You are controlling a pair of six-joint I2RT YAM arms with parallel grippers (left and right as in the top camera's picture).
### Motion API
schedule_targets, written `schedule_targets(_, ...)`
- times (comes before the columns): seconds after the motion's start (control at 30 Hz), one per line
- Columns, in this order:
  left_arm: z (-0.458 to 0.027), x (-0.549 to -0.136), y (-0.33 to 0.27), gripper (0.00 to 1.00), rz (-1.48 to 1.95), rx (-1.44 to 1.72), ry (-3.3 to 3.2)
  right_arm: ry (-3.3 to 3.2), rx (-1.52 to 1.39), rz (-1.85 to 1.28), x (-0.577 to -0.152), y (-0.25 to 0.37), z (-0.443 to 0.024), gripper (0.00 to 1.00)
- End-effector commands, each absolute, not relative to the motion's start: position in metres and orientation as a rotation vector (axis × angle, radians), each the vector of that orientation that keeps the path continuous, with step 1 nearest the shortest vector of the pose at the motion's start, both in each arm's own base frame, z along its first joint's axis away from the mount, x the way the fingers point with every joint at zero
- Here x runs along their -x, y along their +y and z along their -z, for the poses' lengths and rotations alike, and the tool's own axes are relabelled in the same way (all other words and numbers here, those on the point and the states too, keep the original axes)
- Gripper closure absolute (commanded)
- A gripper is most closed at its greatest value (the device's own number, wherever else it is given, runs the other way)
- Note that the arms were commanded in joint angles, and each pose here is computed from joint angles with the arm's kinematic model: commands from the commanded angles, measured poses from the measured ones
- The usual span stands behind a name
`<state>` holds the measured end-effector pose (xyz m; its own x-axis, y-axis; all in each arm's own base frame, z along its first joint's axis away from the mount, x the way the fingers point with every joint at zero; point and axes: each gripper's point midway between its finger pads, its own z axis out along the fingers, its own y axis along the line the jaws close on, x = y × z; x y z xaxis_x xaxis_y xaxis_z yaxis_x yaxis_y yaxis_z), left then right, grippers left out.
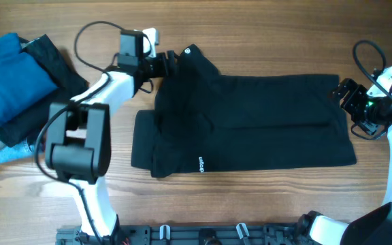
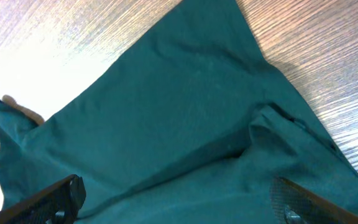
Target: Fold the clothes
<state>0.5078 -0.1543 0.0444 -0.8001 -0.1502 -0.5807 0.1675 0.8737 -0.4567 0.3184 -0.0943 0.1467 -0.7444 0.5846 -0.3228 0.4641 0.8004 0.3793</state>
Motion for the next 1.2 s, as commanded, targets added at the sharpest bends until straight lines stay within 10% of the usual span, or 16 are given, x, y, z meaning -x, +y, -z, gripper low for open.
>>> schedule_targets(0.0, -0.038, -0.513, -0.181, 0.12, 0.707, -0.074, 2.377, 2.553, -0.741, -0.415, -0.32, -0.089, -0.153, 0.0)
schedule_targets(0.83, -0.01, -0.526, -0.2, 0.48, 0.588, -0.093, 2.323, 2.628, -0.79, -0.446, -0.302, -0.08, -0.145, 0.0)
schedule_targets(0.93, -0.008, -0.523, -0.2, 0.36, 0.586, -0.092, 2.337, 2.63, -0.791, -0.447, -0.302, -0.08, -0.145, 0.01)
schedule_targets(1.0, -0.003, -0.519, -0.197, 0.0, 0.579, -0.085, 2.366, 2.629, -0.79, -0.447, -0.302, -0.08, -0.145, 0.01)
schedule_targets(1.17, 0.0, -0.521, -0.186, 0.0, 0.565, -0.058, 2.379, 2.626, -0.788, -0.445, -0.303, -0.08, -0.145, 0.01)
